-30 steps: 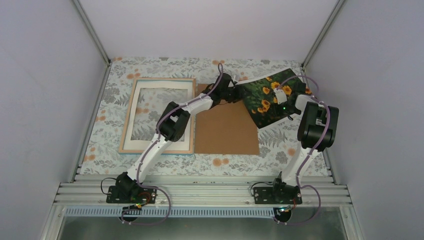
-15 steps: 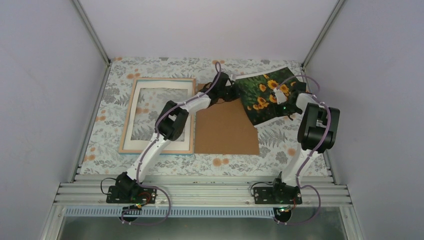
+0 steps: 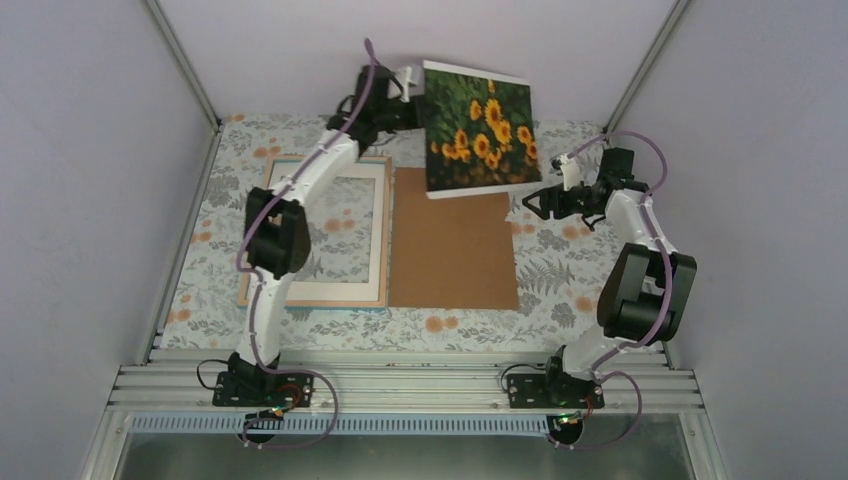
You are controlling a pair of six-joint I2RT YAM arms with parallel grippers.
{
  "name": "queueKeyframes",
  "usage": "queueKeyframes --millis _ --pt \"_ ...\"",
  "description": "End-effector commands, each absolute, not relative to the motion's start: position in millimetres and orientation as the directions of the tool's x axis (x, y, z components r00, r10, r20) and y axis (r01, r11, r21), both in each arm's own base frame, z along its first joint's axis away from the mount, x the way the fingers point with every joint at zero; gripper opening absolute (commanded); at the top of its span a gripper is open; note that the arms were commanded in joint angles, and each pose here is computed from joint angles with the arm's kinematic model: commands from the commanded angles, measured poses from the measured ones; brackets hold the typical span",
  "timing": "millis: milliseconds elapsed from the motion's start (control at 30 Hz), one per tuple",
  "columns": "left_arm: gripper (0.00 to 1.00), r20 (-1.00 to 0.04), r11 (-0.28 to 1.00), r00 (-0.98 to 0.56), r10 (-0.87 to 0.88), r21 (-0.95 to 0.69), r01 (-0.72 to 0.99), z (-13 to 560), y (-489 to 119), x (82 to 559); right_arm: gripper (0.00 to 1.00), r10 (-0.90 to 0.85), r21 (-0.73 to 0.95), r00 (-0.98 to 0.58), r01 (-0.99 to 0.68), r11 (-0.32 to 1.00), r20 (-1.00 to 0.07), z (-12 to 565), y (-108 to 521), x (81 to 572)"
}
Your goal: Put the photo into the frame
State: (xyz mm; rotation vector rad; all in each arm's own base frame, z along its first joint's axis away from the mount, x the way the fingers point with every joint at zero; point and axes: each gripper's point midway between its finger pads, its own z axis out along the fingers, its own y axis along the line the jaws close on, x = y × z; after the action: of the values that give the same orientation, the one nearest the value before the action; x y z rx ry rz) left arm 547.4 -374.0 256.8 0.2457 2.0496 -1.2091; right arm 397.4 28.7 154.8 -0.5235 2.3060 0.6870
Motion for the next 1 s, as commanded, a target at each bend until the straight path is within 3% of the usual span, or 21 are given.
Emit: queueKeyframes --millis 0,300,500,600,767,967 --pt "0.02 -0.758 0.631 -0.651 -0.034 -0.521 0.574 274 -316 534 0.76 -0.146 0.371 -0.667 -0.568 0.735 -0.73 166 41 388" --pt "0.02 -0.858 0.621 -0.505 0.096 -0.345 0.704 344 -206 475 0.78 -0.105 0.416 -0.667 -0.571 0.708 -0.738 163 54 372" --pt "0.02 -0.877 0.742 -0.463 0.128 -0.226 0.632 367 -123 451 0.99 -0.091 0.44 -0.673 -0.573 0.691 -0.734 155 64 363" --pt "0.02 -0.879 0.796 -0.454 0.146 -0.168 0.582 378 -88 449 1.0 -0.096 0.44 -0.671 -0.58 0.685 -0.735 157 68 364" --pt "0.02 -0.885 0.875 -0.379 0.27 0.062 0.48 411 -29 459 1.0 -0.108 0.445 -0.673 -0.591 0.672 -0.732 156 75 366" --pt "0.02 -0.827 0.844 -0.259 0.499 0.395 0.364 450 14 480 1.0 -0.119 0.44 -0.671 -0.599 0.67 -0.732 155 79 366"
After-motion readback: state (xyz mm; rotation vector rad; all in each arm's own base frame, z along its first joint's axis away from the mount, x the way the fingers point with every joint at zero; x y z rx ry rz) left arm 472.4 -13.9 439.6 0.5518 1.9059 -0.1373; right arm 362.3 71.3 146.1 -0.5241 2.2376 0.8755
